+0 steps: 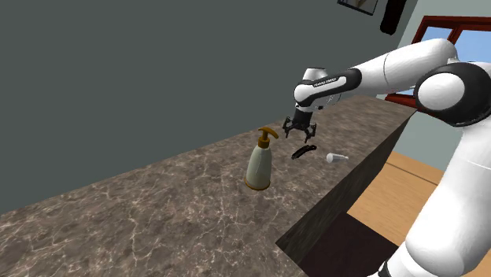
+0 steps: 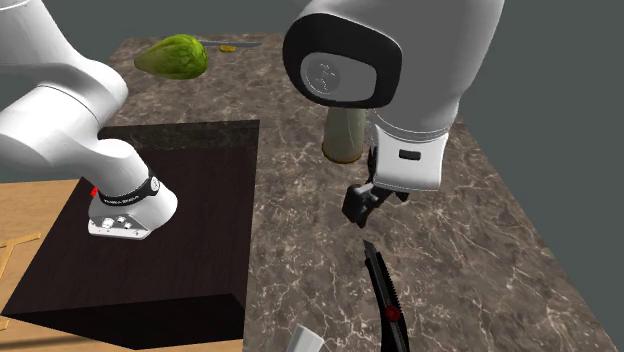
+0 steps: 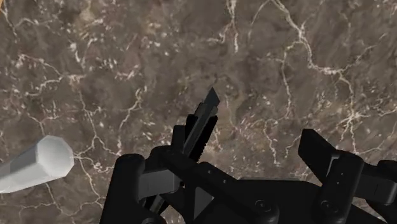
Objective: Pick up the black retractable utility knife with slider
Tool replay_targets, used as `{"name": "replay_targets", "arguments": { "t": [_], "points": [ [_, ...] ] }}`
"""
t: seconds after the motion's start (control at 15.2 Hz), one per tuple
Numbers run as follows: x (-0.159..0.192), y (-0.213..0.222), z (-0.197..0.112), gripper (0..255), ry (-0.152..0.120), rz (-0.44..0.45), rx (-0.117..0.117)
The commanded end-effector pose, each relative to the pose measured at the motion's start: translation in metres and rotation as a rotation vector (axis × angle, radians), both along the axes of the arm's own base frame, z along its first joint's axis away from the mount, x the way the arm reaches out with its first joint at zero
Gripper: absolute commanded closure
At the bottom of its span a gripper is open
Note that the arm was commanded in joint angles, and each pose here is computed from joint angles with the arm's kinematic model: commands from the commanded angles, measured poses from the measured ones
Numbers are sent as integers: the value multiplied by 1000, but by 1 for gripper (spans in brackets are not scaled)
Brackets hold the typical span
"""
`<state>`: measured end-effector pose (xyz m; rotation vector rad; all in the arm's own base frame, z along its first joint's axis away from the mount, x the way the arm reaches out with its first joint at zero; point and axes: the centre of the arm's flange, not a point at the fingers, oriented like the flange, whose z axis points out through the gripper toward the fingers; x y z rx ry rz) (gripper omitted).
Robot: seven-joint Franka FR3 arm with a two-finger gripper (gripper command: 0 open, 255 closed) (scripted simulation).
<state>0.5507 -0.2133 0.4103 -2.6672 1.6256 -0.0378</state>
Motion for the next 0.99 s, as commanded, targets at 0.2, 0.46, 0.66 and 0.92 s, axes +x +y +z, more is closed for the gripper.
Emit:
{"name": "replay_targets", "arguments": {
  "t": [0.2, 0.46, 0.66, 0.92],
  "points": [
    [12, -54, -35, 0, 15, -190, -2],
    [13, -99, -62, 0, 28, -340, -3],
    [11, -111, -75, 0, 31, -380, -3],
    [11, -111, -96, 0, 31, -380, -3]
  ]
}}
